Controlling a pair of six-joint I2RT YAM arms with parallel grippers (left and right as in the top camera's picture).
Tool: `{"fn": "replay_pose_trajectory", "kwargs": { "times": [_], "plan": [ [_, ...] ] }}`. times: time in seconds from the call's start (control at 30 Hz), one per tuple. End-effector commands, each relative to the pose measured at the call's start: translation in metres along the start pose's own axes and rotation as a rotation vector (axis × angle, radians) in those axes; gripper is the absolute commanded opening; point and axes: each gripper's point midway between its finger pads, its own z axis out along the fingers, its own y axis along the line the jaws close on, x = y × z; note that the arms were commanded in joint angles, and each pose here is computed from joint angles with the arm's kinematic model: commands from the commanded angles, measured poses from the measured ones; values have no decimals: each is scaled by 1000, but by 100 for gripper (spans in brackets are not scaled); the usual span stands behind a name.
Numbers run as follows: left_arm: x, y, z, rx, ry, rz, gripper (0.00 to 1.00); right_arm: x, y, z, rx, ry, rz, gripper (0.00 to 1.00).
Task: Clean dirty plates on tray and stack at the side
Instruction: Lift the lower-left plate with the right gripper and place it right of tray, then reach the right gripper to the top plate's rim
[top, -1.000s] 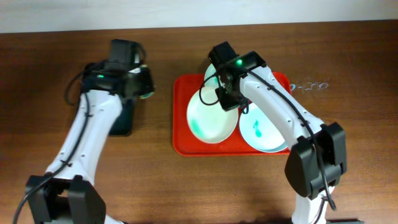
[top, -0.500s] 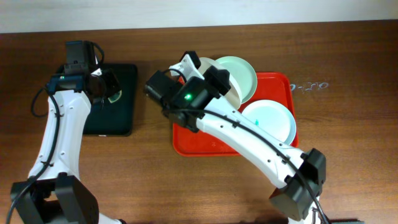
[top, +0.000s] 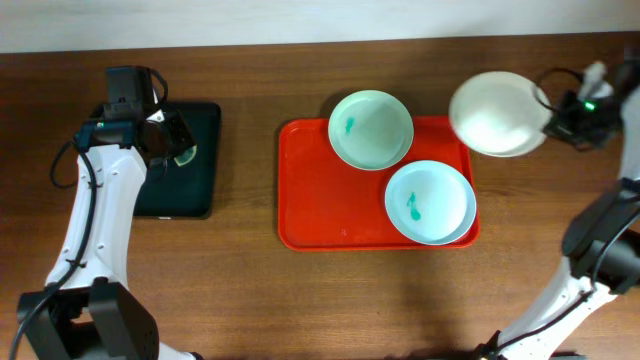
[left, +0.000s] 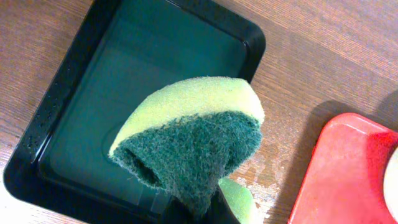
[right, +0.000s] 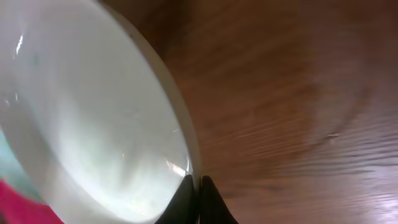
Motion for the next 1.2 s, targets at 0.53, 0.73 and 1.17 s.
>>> {"fn": "replay_pose_trajectory", "kwargs": {
  "times": [0.53, 0.73, 1.17],
  "plan": [
    [-5, -10, -5, 49, -13, 0, 0, 7, 136, 26, -119, 19, -402, 76],
    [-4, -10, -5, 48, -9, -1, 0, 89, 222, 127, 33, 199, -334, 86],
    [-2, -9, -5, 46, -2, -1, 0, 127, 191, 163, 280, 228, -237, 51]
  ]
}}
